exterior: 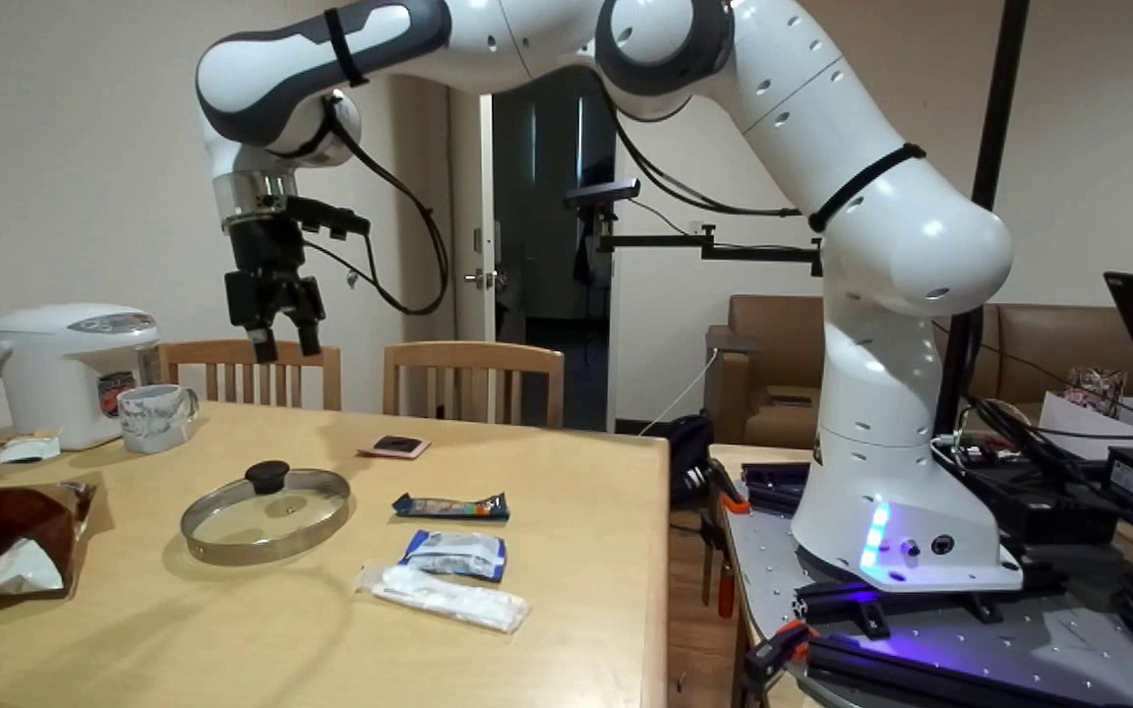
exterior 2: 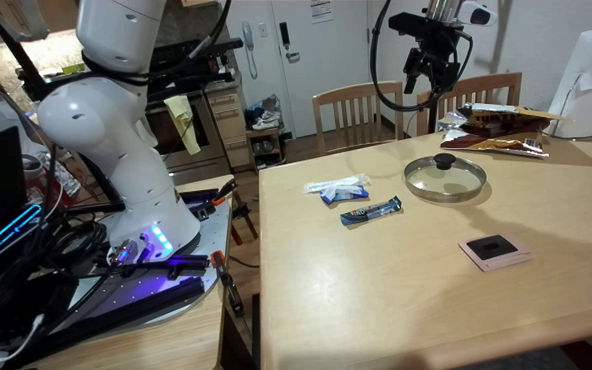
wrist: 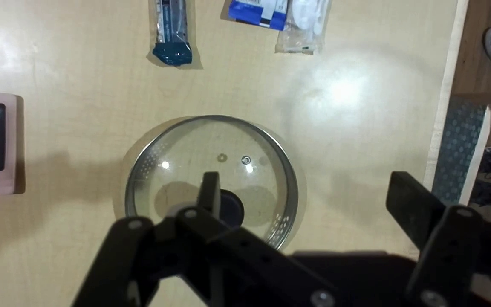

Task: Pick the glass lid and put it over the blue sachet and the white object

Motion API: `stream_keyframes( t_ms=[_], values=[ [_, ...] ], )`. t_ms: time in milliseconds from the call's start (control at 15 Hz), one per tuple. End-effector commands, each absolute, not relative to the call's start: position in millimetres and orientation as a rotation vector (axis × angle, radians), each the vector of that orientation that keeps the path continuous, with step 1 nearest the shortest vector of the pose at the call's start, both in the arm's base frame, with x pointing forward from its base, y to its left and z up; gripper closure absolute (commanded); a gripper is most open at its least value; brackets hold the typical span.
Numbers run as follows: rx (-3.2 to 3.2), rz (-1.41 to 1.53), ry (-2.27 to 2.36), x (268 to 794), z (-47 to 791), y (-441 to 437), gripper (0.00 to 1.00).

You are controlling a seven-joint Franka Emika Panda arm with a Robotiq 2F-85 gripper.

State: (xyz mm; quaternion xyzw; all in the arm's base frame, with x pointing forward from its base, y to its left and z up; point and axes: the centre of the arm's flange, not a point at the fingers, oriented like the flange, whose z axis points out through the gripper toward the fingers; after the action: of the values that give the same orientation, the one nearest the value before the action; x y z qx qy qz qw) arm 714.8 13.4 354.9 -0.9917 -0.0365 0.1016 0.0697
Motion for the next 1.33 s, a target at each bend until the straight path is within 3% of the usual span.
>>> stream_keyframes(
  t_ms=[0,467,533,933,1267],
  values=[
    [-2.94,0.371,-0.148,742.6,351.9,6.0,0.0],
    [-2.944,0.565,-0.156,743.2,353.3,-0.2,0.0],
    [-2.953,0.52,-0.129,722.8,347.2,3.8,0.0],
    [-2.971,0.43,-0.121,715.4,346.7,0.5,0.0],
    [-2.991,0.311,-0.082,729.0,320.5,-2.6,0.0]
  ],
)
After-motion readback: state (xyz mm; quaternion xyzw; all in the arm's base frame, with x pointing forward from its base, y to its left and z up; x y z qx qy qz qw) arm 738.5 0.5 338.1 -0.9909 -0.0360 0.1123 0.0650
